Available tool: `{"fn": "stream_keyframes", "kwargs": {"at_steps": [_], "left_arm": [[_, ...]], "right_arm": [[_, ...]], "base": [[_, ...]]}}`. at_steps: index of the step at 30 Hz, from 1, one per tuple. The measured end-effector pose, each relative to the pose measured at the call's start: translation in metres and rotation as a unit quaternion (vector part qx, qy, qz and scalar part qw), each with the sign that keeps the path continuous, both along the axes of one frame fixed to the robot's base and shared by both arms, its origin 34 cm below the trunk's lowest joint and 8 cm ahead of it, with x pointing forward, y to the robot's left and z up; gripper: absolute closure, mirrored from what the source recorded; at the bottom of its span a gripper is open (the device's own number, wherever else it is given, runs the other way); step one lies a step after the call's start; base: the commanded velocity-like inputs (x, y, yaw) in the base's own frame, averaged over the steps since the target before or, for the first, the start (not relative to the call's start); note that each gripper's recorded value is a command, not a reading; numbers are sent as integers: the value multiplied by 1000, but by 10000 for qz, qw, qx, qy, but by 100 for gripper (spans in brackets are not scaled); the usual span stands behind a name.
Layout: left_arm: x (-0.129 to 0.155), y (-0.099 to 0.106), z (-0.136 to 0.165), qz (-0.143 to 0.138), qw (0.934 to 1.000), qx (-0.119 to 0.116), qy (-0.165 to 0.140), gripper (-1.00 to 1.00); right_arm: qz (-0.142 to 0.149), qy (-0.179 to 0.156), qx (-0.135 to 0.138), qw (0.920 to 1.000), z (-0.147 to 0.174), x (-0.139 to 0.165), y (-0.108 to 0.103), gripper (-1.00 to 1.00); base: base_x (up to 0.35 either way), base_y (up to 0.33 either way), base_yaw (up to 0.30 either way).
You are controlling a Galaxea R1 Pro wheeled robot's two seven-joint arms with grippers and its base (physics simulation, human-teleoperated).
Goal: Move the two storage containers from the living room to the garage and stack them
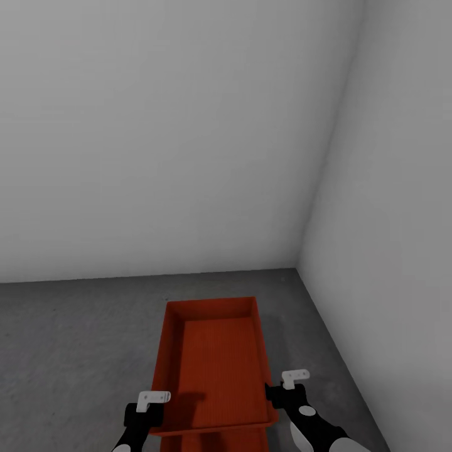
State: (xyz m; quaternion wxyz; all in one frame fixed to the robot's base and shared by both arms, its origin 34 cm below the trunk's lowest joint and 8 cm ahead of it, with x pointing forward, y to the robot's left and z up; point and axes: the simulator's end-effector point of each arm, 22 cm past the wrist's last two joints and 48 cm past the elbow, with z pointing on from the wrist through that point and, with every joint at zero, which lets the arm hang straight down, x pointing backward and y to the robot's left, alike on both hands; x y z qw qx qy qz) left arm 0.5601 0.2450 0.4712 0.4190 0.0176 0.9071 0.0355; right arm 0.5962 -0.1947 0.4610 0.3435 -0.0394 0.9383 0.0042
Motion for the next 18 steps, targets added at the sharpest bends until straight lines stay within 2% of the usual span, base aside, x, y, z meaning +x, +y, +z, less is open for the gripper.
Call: {"fn": "stream_keyframes", "kwargs": {"at_steps": [18], "left_arm": [[0, 0, 0, -2, 10000, 1, 4, 100]], "right_arm": [[2, 7, -2, 10000, 0, 0, 0, 100]], "base": [[0, 0, 0]]}}
